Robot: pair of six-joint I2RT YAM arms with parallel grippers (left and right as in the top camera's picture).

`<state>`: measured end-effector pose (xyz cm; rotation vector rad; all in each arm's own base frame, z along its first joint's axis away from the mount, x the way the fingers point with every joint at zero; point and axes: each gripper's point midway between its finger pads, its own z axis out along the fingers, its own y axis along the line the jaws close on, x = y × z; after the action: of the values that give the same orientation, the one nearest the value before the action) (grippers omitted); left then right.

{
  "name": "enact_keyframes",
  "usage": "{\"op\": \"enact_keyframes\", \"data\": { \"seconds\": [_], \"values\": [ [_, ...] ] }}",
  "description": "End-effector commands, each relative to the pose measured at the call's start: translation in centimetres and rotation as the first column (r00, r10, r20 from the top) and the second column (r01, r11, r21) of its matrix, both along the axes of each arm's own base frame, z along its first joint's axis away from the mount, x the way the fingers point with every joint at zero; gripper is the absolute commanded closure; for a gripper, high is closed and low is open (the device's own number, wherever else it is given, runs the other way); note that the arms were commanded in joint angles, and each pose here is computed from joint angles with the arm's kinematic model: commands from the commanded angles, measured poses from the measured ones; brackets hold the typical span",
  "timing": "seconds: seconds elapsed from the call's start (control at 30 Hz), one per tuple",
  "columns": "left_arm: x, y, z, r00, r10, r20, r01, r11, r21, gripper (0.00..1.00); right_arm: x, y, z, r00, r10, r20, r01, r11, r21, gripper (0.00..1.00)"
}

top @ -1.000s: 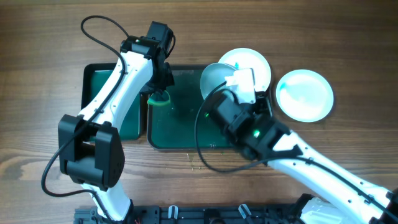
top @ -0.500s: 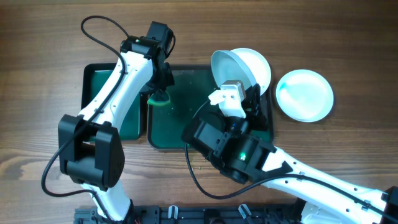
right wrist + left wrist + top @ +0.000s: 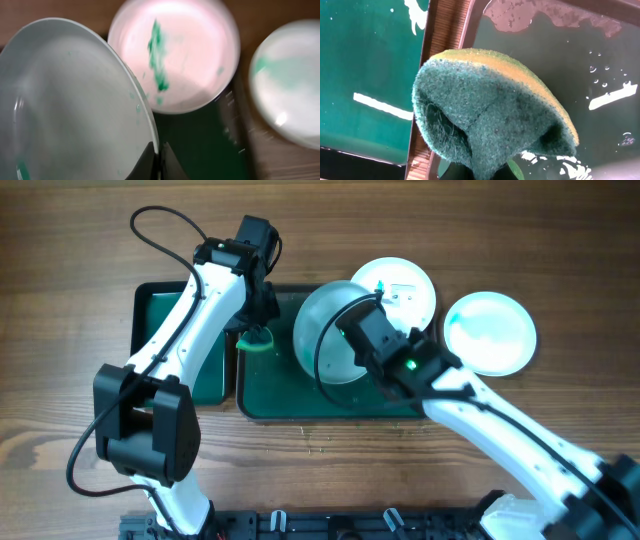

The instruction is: Clean dirty plates on tray and stack at the side

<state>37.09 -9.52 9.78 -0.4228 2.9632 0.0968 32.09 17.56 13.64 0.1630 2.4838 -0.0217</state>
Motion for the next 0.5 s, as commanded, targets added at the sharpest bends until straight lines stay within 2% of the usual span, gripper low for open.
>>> {"op": "enact_keyframes", "data": {
  "seconds": [0.0, 0.1, 0.2, 0.23, 0.37, 0.47],
  "values": [
    [0.4, -0.2, 1.1, 0.999, 0.017, 0.034, -0.016, 1.0, -0.018, 0.96, -1.6, 4.0, -5.8, 0.968, 0.047, -0.246, 0.003, 0.98, 0.201, 0.96],
    [0.6, -0.2, 1.2, 0.999, 0.017, 0.04, -0.016, 1.0, -0.02, 0.96, -2.3, 6.1, -8.6, 0.935, 0.104, -0.339, -0.011, 0.964, 0.266, 0.96],
    [0.5, -0.2, 1.2, 0.999, 0.017, 0.039, -0.016, 1.0, -0.02, 0.96, -2.8, 6.4, -10.2, 0.917, 0.104, -0.386, 0.002, 0.964, 0.265, 0.96],
    [0.5, -0.2, 1.2, 0.999, 0.017, 0.039, -0.016, 1.0, -0.02, 0.96, -2.8, 6.4, -10.3, 0.914, 0.111, -0.39, -0.004, 0.964, 0.265, 0.92],
    [0.5, -0.2, 1.2, 0.999, 0.017, 0.04, -0.017, 1.0, -0.02, 0.96, -2.8, 6.8, -10.1, 0.895, 0.228, -0.383, -0.118, 0.95, 0.29, 0.67],
    [0.5, -0.3, 1.2, 0.999, 0.017, 0.04, -0.016, 1.0, -0.02, 0.96, -1.6, 6.7, -9.4, 0.84, 0.432, -0.328, -0.319, 0.883, 0.345, 0.52]
  ]
}}
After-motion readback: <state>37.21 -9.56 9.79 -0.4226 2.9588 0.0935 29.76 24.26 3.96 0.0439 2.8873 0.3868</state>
